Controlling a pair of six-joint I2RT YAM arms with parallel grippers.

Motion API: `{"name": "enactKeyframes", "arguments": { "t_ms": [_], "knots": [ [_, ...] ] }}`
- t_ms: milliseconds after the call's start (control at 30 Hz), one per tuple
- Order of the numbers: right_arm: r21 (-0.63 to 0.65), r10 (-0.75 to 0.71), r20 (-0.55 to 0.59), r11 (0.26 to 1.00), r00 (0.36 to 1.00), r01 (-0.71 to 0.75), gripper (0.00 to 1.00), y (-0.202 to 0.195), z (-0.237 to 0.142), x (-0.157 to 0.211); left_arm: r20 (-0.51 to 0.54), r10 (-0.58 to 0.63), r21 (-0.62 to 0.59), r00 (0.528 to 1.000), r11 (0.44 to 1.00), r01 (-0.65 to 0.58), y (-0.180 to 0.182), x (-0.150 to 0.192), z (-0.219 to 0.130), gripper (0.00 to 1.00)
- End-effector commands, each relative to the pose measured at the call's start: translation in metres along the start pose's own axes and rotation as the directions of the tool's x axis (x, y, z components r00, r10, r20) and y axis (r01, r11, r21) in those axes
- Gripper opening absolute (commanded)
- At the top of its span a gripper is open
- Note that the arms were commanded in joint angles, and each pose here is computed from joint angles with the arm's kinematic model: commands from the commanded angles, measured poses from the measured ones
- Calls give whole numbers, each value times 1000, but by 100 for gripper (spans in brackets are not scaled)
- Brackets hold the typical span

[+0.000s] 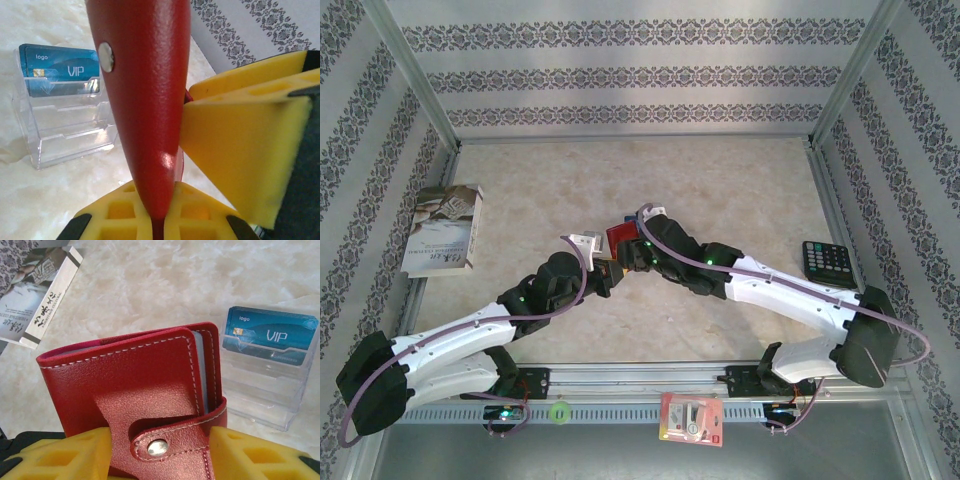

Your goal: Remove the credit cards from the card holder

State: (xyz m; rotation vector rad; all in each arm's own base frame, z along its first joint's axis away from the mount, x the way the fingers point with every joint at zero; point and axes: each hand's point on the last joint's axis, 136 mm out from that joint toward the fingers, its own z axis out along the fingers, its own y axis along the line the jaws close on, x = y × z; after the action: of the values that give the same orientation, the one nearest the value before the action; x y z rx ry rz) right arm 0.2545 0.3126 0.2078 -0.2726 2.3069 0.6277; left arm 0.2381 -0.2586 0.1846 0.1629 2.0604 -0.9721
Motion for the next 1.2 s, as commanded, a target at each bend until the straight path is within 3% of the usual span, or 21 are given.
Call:
{"name": "enactKeyframes", "arguments": {
  "t_ms": [0, 433, 667, 933, 1167],
  "knots": [
    [91, -35, 5, 995, 999, 34, 47, -13, 0, -2, 48, 6, 55, 999, 998, -9, -19, -16, -8, 0],
    [123, -44, 8, 991, 999, 42, 1, -22, -2, 1, 50, 9, 51, 999, 999, -12, -18, -16, -10, 0],
    [163, -42, 17, 986, 999, 39, 0, -42, -12, 11, 21, -16, 43, 1000, 999, 15, -11, -4, -8, 0],
    [199, 26, -40, 980, 999, -17, 0, -78, -16, 52, -58, -93, 46, 994, 994, 96, 6, 33, -1, 0],
    [92, 72, -95, 994, 993, -63, 0, -77, -25, 90, -237, -141, 35, 961, 988, 153, 10, 96, 17, 0]
  ]
}}
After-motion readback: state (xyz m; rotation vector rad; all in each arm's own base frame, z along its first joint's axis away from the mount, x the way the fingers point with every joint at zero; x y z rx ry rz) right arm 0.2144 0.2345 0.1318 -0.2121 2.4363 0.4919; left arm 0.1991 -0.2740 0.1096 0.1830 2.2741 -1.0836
